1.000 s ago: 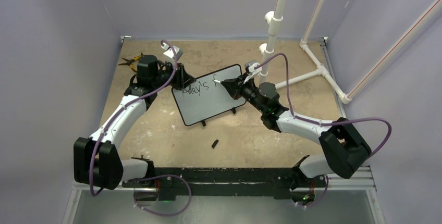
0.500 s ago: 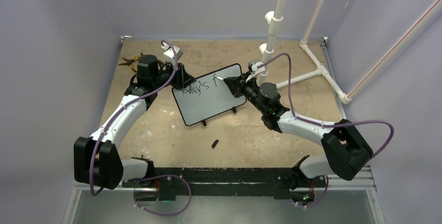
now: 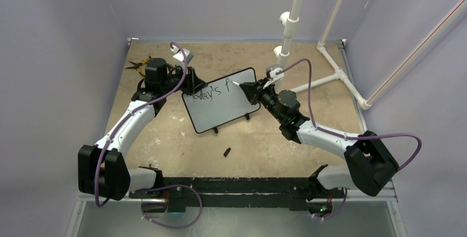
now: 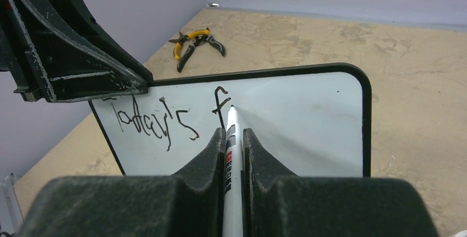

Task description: Write a sentence on the whiteboard

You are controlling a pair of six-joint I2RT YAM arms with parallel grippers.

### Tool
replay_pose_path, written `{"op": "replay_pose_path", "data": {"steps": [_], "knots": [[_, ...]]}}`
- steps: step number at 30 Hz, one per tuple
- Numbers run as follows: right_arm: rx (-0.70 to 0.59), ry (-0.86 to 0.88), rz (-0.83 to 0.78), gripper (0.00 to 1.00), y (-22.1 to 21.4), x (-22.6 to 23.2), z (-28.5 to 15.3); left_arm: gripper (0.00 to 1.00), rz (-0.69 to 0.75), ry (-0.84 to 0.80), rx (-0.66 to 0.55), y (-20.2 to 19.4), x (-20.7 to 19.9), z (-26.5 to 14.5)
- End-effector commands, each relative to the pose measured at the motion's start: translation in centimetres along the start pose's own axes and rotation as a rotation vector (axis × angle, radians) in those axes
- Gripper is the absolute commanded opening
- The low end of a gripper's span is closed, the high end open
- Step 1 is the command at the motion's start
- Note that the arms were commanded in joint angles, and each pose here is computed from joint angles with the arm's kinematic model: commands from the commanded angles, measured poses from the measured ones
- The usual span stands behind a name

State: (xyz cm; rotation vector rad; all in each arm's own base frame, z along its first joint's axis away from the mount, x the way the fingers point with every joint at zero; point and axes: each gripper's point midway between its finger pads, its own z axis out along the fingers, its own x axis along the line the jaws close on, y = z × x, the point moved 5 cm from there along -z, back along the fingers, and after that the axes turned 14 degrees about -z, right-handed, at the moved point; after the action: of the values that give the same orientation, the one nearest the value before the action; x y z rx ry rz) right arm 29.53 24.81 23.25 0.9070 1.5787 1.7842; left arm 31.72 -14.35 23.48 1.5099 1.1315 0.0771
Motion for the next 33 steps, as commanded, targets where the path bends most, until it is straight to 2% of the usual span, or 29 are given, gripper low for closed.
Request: {"op": "replay_pose_path", "data": {"steps": [1,15,33], "knots": [[-0.041,-0.003,-0.011,0.0,1.0,-0.2,0.0,0.23,-0.035,0.015,0.051,-1.6,0.4,0.2],[-0.029,0.013,-0.039,0.0,0.7,0.0,1.4,0.23,-0.032,0.019,0.051,-1.7,0.6,0.2],[0.059,-0.05,-0.019,0.0,-2.0,-1.0,-0.8,0.22,-0.032,0.014,0.05,-1.6,0.4,0.2]]}}
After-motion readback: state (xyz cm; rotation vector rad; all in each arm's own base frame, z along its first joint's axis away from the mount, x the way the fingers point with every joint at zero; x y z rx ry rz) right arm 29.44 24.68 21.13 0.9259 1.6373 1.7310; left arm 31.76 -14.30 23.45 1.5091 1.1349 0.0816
